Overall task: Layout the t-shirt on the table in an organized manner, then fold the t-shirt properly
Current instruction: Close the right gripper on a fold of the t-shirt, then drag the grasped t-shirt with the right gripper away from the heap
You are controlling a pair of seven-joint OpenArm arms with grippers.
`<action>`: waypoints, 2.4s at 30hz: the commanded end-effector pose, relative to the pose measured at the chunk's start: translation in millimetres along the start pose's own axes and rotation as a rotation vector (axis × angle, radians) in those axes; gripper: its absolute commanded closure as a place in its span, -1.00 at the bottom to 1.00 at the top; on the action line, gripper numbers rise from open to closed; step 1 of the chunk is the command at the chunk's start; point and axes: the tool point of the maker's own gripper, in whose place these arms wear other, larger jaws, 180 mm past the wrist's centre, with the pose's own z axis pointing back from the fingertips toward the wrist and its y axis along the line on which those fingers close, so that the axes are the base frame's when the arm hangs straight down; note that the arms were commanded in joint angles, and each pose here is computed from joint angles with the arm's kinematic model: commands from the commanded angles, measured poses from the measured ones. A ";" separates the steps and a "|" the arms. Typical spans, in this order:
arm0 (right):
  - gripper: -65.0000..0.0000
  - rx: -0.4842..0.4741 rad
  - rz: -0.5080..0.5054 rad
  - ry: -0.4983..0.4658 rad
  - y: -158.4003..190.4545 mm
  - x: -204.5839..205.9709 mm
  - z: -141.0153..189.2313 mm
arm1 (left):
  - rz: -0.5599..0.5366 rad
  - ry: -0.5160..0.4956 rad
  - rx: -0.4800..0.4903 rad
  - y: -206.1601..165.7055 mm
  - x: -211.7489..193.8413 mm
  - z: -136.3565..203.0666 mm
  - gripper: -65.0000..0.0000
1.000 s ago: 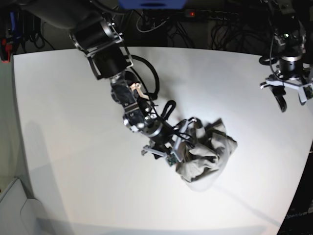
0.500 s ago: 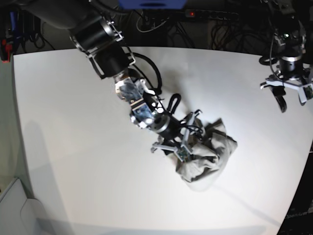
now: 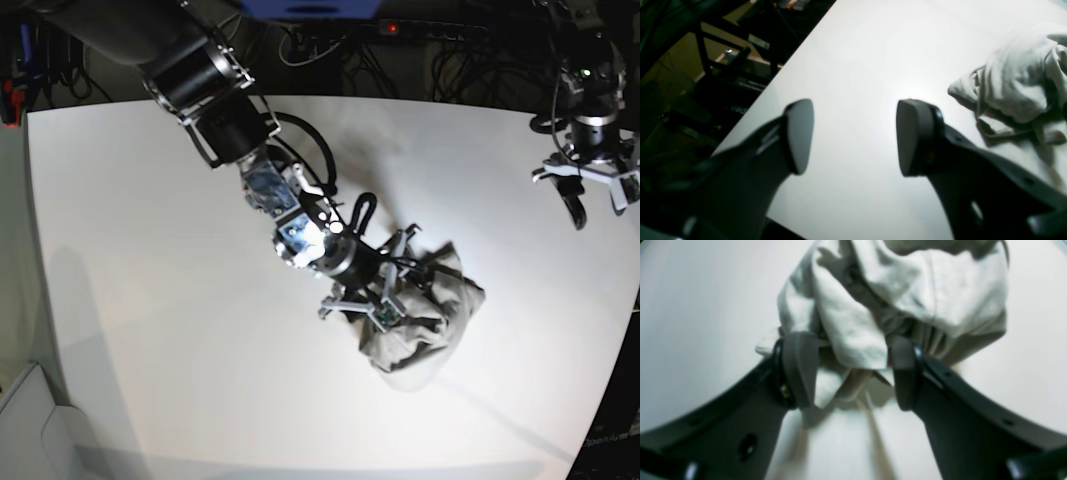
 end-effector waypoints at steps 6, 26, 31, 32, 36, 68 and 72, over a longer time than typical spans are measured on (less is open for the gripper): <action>-0.12 0.019 0.015 -0.076 0.0 30.0 -2.4 | -0.010 -0.047 0.000 1.0 12.7 1.3 -0.16; 0.74 -0.006 -0.011 -0.063 -26.8 16.0 -15.2 | -0.004 -0.048 -0.001 1.2 12.8 1.3 -0.16; 1.00 0.001 -0.075 -0.092 -26.3 34.1 -13.7 | -0.004 -0.048 -0.001 1.2 12.8 1.3 -0.16; 1.00 0.003 -0.068 -0.096 -25.1 38.6 -12.8 | -0.004 -0.048 -0.001 1.2 12.8 1.3 -0.16; 1.00 0.020 -0.053 -0.127 -11.5 56.9 -4.5 | -0.003 -0.047 0.000 1.1 12.5 1.4 -0.16; 1.00 -0.355 0.197 -0.460 -107.7 247.7 192.9 | 0.033 -0.013 0.001 -5.0 -2.6 12.4 -0.16; 1.00 -0.429 0.203 -0.520 -132.4 275.0 215.9 | 0.019 -0.003 0.004 -2.0 -5.6 14.8 -0.16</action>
